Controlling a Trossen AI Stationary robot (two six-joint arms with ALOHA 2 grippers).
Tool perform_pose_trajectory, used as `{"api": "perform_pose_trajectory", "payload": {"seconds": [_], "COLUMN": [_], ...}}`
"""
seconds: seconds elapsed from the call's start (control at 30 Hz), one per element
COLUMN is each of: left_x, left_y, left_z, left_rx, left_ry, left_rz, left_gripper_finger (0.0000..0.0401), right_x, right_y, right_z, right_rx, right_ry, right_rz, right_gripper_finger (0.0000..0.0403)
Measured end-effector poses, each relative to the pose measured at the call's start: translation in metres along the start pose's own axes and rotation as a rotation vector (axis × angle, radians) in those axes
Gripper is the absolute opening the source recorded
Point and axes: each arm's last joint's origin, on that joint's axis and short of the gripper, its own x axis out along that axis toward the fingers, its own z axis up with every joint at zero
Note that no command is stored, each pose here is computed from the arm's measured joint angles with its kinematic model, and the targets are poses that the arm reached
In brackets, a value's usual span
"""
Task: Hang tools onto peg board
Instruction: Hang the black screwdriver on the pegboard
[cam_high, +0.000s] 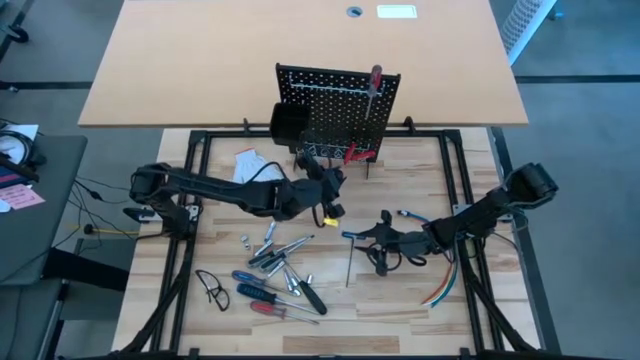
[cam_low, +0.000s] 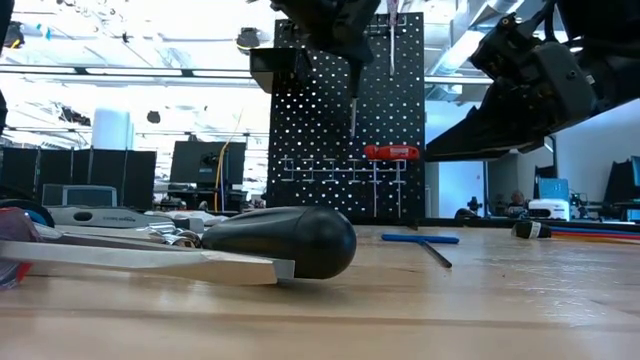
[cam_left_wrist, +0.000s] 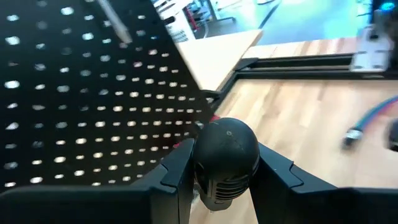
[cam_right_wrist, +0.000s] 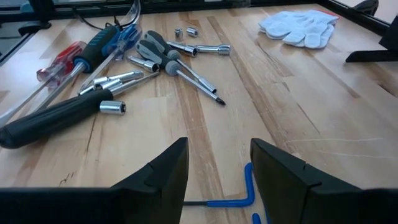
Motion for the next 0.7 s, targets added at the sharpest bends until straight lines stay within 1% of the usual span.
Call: {"api": "perform_pose_trajectory", "payload": {"seconds": [0.1, 0.2, 0.33, 0.43, 0.57, 0.63, 0.7], "left_x": [0.011, 0.023, 0.037, 0.046, 0.055, 0.052, 0.047], "left_y": [0.012, 0.024, 0.030, 0.029, 0.022, 0.018, 0.013], "left_z": [-0.004, -0.007, -0.015, -0.017, -0.026, -0.028, -0.024], "left_rx": [-0.016, -0.067, -0.084, -0.128, -0.139, -0.119, -0.133], "left_ry": [0.023, 0.034, 0.053, 0.036, 0.047, 0.064, 0.051], "left_rz": [0.019, -0.012, 0.003, 0.019, 0.041, 0.065, 0.074], "left_gripper_finger": [0.0107, 0.0107, 0.0107, 0.0107, 0.0107, 0.0107, 0.0107], "right_x": [0.000, 0.000, 0.000, 0.000, 0.000, 0.000, 0.000], "right_y": [0.000, 0.000, 0.000, 0.000, 0.000, 0.000, 0.000], "right_z": [0.000, 0.000, 0.000, -0.001, -0.001, -0.002, -0.002], "right_rx": [0.005, 0.004, 0.001, -0.003, -0.005, -0.008, -0.007], "right_ry": [0.000, 0.000, 0.004, 0.007, 0.012, 0.016, 0.016], "right_rz": [0.000, 0.000, -0.001, -0.002, -0.003, -0.004, -0.004], "right_gripper_finger": [0.0179, 0.0179, 0.0179, 0.0179, 0.0179, 0.0179, 0.0179]}}
